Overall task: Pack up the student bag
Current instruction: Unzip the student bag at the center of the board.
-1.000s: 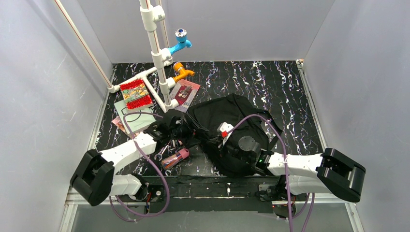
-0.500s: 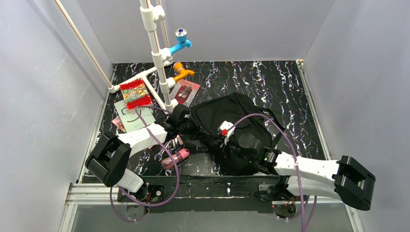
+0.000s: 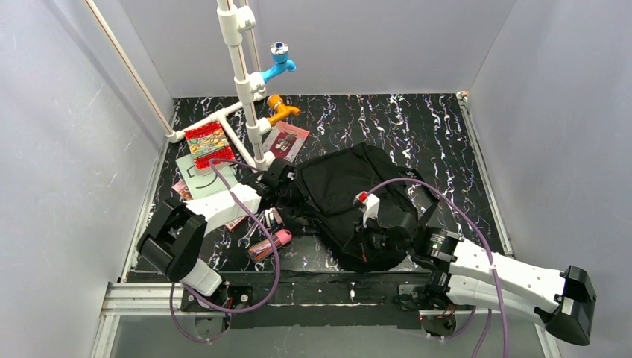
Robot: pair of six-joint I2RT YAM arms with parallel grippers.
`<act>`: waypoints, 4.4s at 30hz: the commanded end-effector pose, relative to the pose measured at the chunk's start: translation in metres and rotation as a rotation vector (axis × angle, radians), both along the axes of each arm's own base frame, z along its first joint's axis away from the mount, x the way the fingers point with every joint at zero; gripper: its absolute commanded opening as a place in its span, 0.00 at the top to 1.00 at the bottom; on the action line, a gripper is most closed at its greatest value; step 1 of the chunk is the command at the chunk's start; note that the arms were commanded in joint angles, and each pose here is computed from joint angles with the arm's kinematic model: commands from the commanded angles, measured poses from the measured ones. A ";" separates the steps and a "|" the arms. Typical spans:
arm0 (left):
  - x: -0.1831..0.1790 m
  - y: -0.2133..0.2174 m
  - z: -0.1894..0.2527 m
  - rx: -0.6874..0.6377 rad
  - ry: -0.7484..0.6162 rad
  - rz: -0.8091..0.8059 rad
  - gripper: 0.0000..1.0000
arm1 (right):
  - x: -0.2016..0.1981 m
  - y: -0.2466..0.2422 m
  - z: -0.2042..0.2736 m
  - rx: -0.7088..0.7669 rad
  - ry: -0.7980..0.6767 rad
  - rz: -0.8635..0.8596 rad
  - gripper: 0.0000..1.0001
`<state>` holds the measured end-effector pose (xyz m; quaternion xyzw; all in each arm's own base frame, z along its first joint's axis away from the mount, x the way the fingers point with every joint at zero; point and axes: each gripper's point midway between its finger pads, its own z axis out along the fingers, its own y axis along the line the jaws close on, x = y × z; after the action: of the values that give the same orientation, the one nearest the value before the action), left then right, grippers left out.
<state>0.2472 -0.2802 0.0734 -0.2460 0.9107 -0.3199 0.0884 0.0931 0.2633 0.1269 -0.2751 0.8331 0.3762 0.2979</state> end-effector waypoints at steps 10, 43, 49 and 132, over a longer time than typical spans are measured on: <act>0.006 0.013 0.046 0.010 -0.175 -0.147 0.30 | 0.012 0.042 0.049 0.180 -0.034 0.012 0.99; -0.024 0.036 0.038 0.081 -0.190 -0.012 1.00 | 0.003 0.057 0.030 0.072 -0.108 0.235 0.99; -0.027 0.058 0.034 0.141 -0.229 -0.048 1.00 | -0.039 0.022 -0.008 -0.032 0.095 0.306 0.99; -0.111 -0.061 0.130 0.345 -1.076 -0.928 0.19 | 0.063 -0.042 0.078 0.162 -0.246 -0.427 0.99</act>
<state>0.1271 -0.3474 0.1927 0.3485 0.8202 -0.2644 0.3688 0.1502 0.2164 0.1569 -0.1445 0.8293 0.2900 0.4552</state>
